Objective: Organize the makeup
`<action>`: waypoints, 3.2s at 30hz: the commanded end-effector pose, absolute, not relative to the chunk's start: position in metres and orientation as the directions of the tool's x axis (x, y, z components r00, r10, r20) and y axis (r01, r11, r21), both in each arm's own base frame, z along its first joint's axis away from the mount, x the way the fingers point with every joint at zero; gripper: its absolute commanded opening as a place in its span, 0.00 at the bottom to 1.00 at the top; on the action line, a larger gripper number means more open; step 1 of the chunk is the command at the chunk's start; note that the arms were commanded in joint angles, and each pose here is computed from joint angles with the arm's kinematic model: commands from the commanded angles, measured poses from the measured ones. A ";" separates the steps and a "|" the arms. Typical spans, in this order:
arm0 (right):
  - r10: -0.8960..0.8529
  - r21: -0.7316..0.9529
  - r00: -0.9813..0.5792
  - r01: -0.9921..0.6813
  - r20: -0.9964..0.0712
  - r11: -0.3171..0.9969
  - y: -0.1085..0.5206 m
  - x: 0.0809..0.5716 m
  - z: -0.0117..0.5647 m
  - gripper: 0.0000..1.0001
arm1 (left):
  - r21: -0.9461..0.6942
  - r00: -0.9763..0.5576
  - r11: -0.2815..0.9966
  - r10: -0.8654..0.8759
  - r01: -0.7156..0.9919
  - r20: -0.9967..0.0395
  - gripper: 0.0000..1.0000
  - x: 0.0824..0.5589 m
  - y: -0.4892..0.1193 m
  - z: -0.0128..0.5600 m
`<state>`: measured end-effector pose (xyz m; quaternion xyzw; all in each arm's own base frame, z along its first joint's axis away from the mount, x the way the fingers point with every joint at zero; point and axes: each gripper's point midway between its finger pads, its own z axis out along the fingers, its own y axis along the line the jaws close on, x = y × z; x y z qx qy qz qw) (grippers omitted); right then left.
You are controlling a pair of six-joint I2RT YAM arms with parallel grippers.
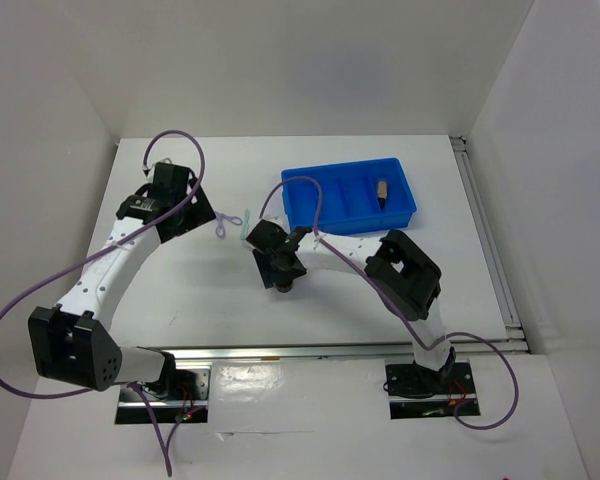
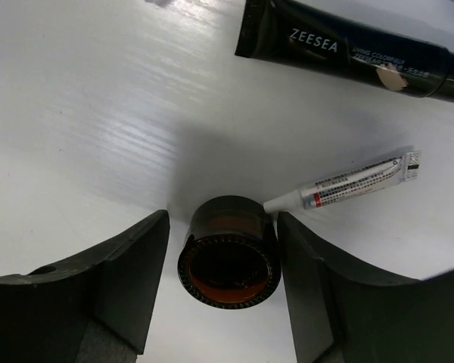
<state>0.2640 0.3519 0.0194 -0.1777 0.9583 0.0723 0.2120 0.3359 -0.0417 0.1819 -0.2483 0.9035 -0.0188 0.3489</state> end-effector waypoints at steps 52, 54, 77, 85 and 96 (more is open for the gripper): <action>0.392 0.151 -0.551 0.431 -0.737 0.890 0.040 0.541 0.158 0.81 | -0.280 -0.711 0.921 -0.386 -0.269 -0.588 0.98 0.332 -0.069 0.184; 0.385 0.184 -0.530 0.391 -0.756 0.902 0.054 0.532 0.181 0.72 | -0.280 -0.711 0.921 -0.386 -0.269 -0.588 0.98 0.332 -0.069 0.184; 0.185 0.258 -0.720 0.008 -0.669 0.966 0.209 0.343 0.186 0.83 | -0.091 -0.878 0.995 -0.010 0.038 -0.479 0.77 0.381 -0.164 0.106; 0.229 0.263 -0.694 0.060 -0.682 0.963 0.178 0.344 0.201 0.91 | -0.051 -0.866 0.978 0.153 0.201 -0.475 0.96 0.416 -0.187 0.076; 0.224 0.259 -0.717 0.063 -0.660 0.964 0.175 0.339 0.194 0.92 | -0.008 -0.850 0.946 0.287 0.323 -0.442 1.00 0.432 -0.193 0.038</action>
